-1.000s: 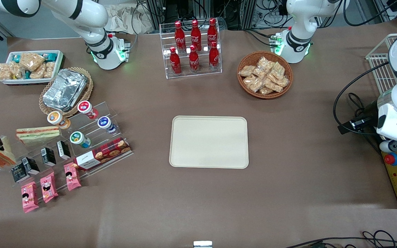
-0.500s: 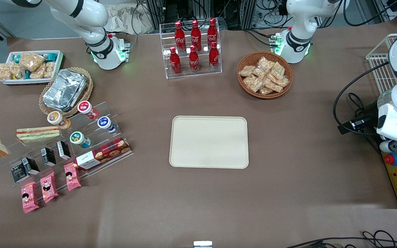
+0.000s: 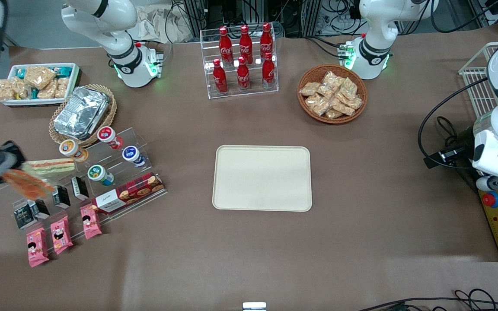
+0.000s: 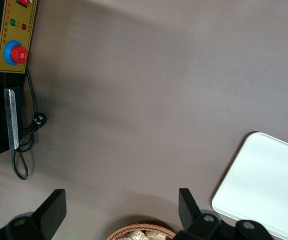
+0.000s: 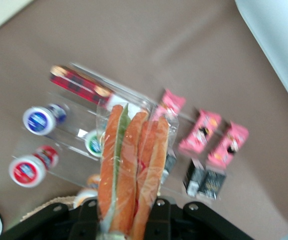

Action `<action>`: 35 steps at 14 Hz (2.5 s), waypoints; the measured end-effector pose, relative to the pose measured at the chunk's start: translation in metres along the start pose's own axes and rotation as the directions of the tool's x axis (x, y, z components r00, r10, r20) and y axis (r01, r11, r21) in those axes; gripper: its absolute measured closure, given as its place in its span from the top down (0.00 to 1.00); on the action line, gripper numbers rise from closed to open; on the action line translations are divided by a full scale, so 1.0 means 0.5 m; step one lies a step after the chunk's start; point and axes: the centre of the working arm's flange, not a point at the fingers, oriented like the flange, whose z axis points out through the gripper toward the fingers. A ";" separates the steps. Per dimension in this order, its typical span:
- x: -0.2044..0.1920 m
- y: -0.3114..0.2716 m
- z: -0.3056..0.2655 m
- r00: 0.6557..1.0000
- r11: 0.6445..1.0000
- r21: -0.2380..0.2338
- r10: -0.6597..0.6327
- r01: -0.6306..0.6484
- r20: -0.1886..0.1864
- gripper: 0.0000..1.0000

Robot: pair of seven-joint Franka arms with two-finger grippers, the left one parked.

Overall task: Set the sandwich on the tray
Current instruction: 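Carry the sandwich with the right gripper over the cream tray, then lower the sandwich onto the tray and open the right gripper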

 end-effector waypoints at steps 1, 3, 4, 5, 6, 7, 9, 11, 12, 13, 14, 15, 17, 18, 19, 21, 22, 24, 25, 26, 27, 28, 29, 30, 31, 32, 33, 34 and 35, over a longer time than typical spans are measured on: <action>0.054 -0.039 0.000 0.999 0.999 0.000 -0.039 0.039 0.000 0.25; 0.152 -0.118 0.009 0.997 0.997 0.007 -0.082 0.082 0.000 0.25; 0.199 -0.154 0.020 0.995 0.995 0.008 -0.099 0.099 -0.001 0.25; 0.245 -0.186 0.034 0.993 0.993 0.007 -0.115 0.115 -0.013 0.25; 0.288 -0.212 0.051 0.991 0.991 0.010 -0.130 0.130 -0.036 0.25; 0.325 -0.230 0.072 0.987 0.989 0.015 -0.144 0.145 -0.066 0.25; 0.383 -0.244 0.112 0.978 0.986 0.010 -0.165 0.167 -0.125 0.25; 0.432 -0.258 0.151 0.968 0.982 -0.006 -0.188 0.190 -0.166 0.25; 0.463 -0.274 0.173 0.960 0.978 -0.014 -0.208 0.209 -0.190 0.25; 0.496 -0.296 0.197 0.951 0.974 -0.019 -0.226 0.227 -0.213 0.25; 0.531 -0.324 0.225 0.942 0.969 -0.021 -0.243 0.245 -0.232 0.25; 0.565 -0.355 0.253 0.935 0.966 -0.024 -0.255 0.257 -0.247 0.25; 0.630 -0.428 0.311 0.922 0.959 -0.039 -0.281 0.281 -0.265 0.25; 0.657 -0.467 0.339 0.917 0.951 -0.053 -0.307 0.303 -0.256 0.25; 0.677 -0.502 0.364 0.914 0.944 -0.067 -0.330 0.323 -0.236 0.25; 0.707 -0.562 0.407 0.912 0.932 -0.101 -0.363 0.349 -0.193 0.25; 0.720 -0.586 0.427 0.907 0.924 -0.119 -0.379 0.363 -0.180 0.26; 0.734 -0.612 0.467 0.902 0.915 -0.126 -0.400 0.383 -0.164 0.26; 0.737 -0.612 0.487 0.901 0.914 -0.126 -0.402 0.385 -0.162 0.27; 0.740 -0.608 0.508 0.901 0.914 -0.129 -0.402 0.384 -0.164 0.27; 0.743 -0.603 0.532 0.900 0.912 -0.138 -0.405 0.386 -0.163 0.32; 0.746 -0.600 0.559 0.897 0.909 -0.147 -0.412 0.391 -0.159 0.37; 0.749 -0.600 0.584 0.895 0.905 -0.152 -0.418 0.397 -0.155 0.37; 0.751 -0.602 0.607 0.894 0.904 -0.152 -0.421 0.400 -0.153 0.37; 0.753 -0.602 0.623 0.893 0.903 -0.152 -0.422 0.401 -0.154 0.37; 0.753 -0.601 0.634 0.893 0.904 -0.152 -0.422 0.401 -0.154 0.37; 0.753 -0.599 0.639 0.894 0.904 -0.154 -0.421 0.399 -0.155 0.37; 0.753 -0.596 0.640 0.894 0.904 -0.155 -0.420 0.398 -0.154 0.41; 0.753 -0.594 0.638 0.895 0.905 -0.157 -0.418 0.396 -0.156 0.48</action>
